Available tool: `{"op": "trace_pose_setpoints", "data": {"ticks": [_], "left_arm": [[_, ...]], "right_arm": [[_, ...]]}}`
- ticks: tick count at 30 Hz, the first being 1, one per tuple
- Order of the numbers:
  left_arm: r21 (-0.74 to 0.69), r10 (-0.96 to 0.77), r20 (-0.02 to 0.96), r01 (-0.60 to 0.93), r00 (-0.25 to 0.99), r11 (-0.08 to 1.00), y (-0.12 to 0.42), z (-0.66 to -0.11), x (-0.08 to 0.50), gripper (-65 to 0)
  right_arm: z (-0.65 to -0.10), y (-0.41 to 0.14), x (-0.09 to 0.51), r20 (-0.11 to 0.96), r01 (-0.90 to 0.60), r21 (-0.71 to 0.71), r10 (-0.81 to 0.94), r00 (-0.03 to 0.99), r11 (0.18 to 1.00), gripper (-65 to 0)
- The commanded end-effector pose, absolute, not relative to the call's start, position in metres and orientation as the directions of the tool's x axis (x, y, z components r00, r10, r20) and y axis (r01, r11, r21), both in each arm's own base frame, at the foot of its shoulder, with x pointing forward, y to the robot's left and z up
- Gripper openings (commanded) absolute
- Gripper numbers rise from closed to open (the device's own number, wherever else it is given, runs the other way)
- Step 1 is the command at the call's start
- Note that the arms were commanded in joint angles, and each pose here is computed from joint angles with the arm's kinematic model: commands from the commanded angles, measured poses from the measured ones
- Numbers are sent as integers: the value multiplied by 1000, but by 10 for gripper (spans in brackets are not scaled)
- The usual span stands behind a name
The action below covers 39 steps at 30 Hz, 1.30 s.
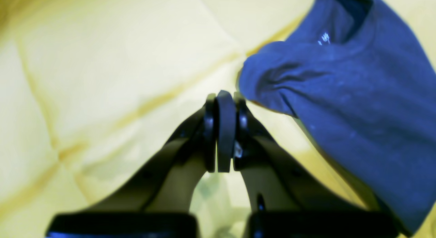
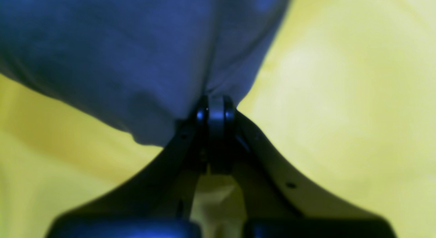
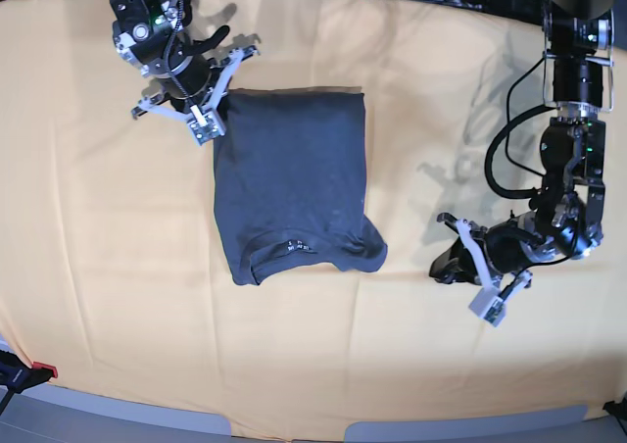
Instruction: Fold the T-shirt properly
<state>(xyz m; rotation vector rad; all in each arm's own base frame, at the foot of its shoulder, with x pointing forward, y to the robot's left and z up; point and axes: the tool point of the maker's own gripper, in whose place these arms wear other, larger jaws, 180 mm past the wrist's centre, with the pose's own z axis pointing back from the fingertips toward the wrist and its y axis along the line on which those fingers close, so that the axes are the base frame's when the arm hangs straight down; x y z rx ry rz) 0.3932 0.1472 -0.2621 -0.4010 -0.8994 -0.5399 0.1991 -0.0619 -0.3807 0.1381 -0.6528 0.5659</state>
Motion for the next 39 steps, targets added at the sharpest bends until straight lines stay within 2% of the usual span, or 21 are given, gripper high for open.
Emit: {"op": "trace_pose_setpoints", "data": {"ticks": [1, 6, 11, 14, 17, 22, 26, 32, 35, 39], "left_arm": [[-94, -258, 846, 607, 466, 789, 151, -244, 397, -650], [-177, -202, 849, 622, 488, 762, 155, -247, 379, -650], [-282, -98, 878, 672, 468, 685, 156, -228, 360, -650], [-350, -19, 893, 720, 450, 600, 156, -209, 343, -650], [-386, 18, 895, 753, 446, 532, 159, -200, 324, -650], [-424, 23, 867, 711, 498, 561, 171, -219, 309, -650], [-467, 16, 831, 683, 556, 562, 171, -239, 292, -650], [-467, -70, 802, 695, 594, 547, 158, -252, 250, -650], [-439, -119, 805, 718, 581, 540, 150, -249, 225, -650], [-403, -169, 803, 730, 571, 551, 147, -242, 194, -650]], "right_arm": [[-378, -57, 197, 615, -545, -34, 447, 649, 838, -650], [-362, -54, 207, 660, -513, -42, 409, 630, 857, -650], [-309, -80, 240, 779, -352, -199, 365, 510, 915, -650], [-280, -88, 251, 836, -320, -202, 333, 436, 926, -650], [-255, -81, 256, 890, -399, -127, 282, 358, 908, -650], [-225, -69, 246, 937, -582, 89, 131, 325, 808, -650], [-204, -73, 225, 949, -692, 167, 76, 306, 703, -650], [-195, -98, 184, 920, -709, 303, -1, 393, 637, -650], [-217, -130, 168, 869, -625, 295, 68, 490, 723, -650], [-228, -164, 149, 822, -521, 277, 82, 564, 807, -650]]}}
